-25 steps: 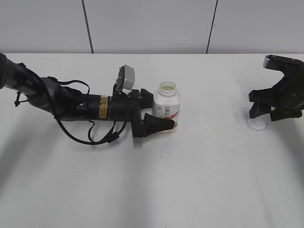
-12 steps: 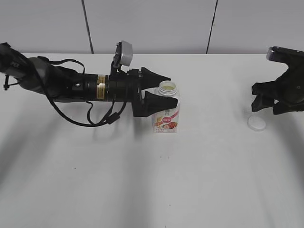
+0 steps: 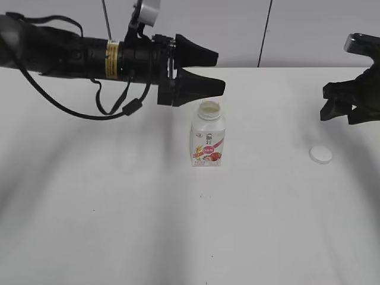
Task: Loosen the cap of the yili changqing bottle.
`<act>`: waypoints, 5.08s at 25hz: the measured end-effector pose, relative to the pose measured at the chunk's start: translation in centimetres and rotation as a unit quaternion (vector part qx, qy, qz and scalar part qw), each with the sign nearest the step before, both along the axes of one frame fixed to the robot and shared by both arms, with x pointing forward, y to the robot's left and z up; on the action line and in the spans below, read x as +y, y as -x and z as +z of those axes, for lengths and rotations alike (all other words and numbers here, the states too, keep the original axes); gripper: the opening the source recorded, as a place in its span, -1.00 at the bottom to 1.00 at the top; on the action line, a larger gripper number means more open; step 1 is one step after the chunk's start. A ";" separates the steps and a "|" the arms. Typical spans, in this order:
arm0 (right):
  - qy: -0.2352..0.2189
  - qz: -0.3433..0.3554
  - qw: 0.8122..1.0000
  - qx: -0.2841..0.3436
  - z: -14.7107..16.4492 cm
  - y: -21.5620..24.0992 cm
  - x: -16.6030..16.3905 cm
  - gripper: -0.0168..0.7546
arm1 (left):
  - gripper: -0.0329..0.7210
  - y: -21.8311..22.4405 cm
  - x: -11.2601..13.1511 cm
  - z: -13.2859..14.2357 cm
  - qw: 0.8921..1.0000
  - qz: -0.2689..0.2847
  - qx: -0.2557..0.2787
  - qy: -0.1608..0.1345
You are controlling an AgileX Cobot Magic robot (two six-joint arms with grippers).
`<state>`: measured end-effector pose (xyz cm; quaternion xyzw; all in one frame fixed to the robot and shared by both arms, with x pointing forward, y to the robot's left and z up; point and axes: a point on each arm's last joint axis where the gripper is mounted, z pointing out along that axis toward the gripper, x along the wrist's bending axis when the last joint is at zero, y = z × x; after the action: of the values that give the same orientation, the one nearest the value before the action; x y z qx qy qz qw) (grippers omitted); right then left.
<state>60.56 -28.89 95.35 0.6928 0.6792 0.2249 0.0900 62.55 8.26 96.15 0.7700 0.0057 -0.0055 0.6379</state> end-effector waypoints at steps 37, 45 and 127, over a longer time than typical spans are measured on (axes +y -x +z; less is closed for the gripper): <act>-0.025 0.037 0.998 0.044 3.6 1.7 0.7 0.30 | 0.64 -1.9 17.0 2.1 0.623 0.700 0.210 -0.278; -0.033 0.050 0.996 0.070 4.1 1.9 0.9 0.30 | 0.62 0.3 16.1 4.9 0.636 0.657 0.272 -0.300; 0.110 0.026 0.942 -0.316 10.0 37.6 -0.2 0.29 | 0.39 39.2 21.6 9.6 0.768 0.623 0.114 -0.089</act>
<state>22.93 -29.13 105.32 0.5542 0.6542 0.3585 0.3693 23.40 29.82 105.79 0.6444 0.5578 0.3062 0.4241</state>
